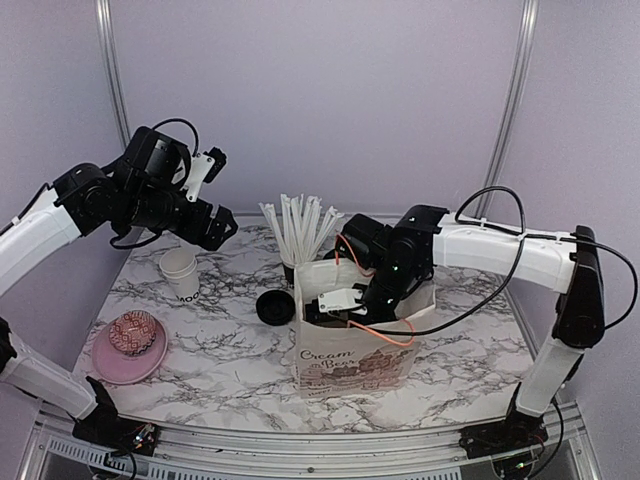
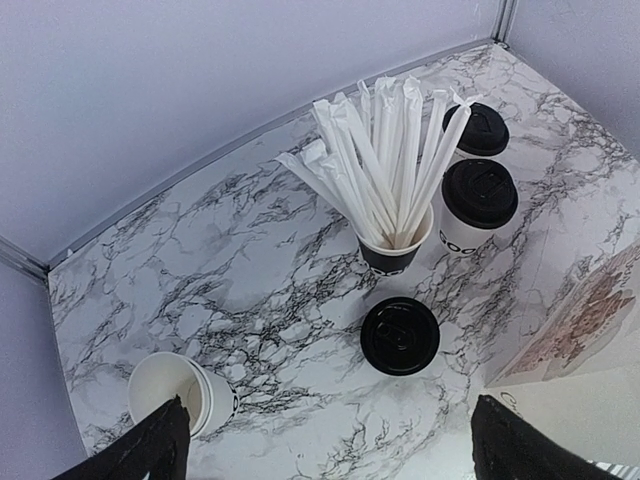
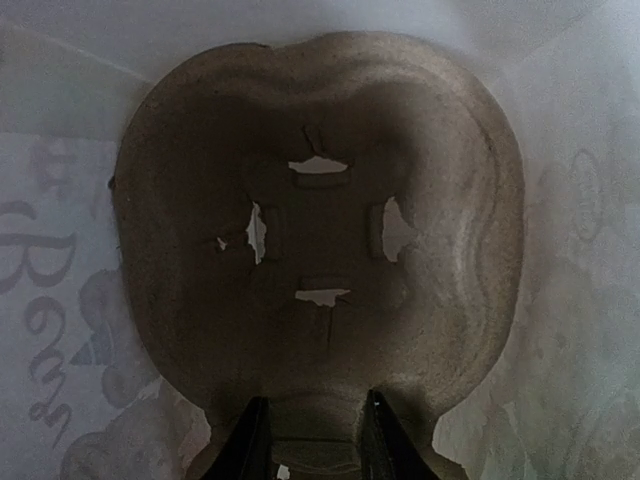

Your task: Pack the takeout coffee

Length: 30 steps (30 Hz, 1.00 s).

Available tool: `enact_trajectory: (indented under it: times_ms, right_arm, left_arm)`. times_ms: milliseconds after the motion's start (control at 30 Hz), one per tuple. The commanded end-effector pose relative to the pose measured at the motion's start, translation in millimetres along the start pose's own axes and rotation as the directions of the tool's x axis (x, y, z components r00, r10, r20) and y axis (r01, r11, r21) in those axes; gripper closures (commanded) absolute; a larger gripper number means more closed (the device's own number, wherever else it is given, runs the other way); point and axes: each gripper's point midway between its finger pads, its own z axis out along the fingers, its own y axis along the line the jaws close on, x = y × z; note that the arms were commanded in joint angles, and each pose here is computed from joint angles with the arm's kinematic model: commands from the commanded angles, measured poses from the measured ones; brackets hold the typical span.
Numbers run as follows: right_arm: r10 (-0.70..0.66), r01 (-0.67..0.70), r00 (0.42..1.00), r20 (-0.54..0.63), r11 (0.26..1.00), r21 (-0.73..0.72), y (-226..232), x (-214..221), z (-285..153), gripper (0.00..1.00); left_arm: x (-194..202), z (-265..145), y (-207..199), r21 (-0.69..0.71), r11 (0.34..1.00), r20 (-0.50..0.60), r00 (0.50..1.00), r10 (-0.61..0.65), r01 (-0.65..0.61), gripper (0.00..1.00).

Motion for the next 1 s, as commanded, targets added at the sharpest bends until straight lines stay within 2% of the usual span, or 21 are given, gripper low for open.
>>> enact_trajectory:
  times_ms: [0,267,400,667,800,967]
  right_arm:
    - [-0.003,0.004,0.999,-0.038,1.000,0.021,-5.1,4.3,12.2,0.75]
    - [0.015,-0.014,0.996,-0.085,1.000,0.014,-5.1,17.5,35.4,0.74]
    - [0.013,-0.011,0.995,-0.096,1.000,0.023,-6.2,19.7,36.8,0.69]
    - [-0.012,0.014,0.999,-0.035,0.998,0.054,-4.2,5.2,7.2,0.46]
    - [-0.027,0.026,1.000,0.011,0.998,0.061,0.8,-4.0,-12.9,0.39]
    - [-0.067,0.060,0.993,0.099,0.995,0.078,7.8,-22.2,-46.4,0.35]
  left_arm:
    - [-1.7,1.0,-1.2,0.020,1.000,0.022,1.000,-0.013,0.012,0.01]
    - [2.9,6.6,-2.4,0.033,0.999,0.013,1.000,-0.017,0.016,0.01]
    - [3.6,7.5,-2.2,0.036,0.999,0.014,1.000,-0.018,0.017,0.01]
    - [5.1,8.7,-1.6,0.043,0.999,0.011,1.000,-0.020,0.020,0.01]
    - [4.8,8.5,-2.5,0.050,0.999,0.011,1.000,-0.022,0.021,0.01]
    - [5.9,9.1,-11.3,0.100,0.995,0.006,1.000,0.006,-0.007,0.01]
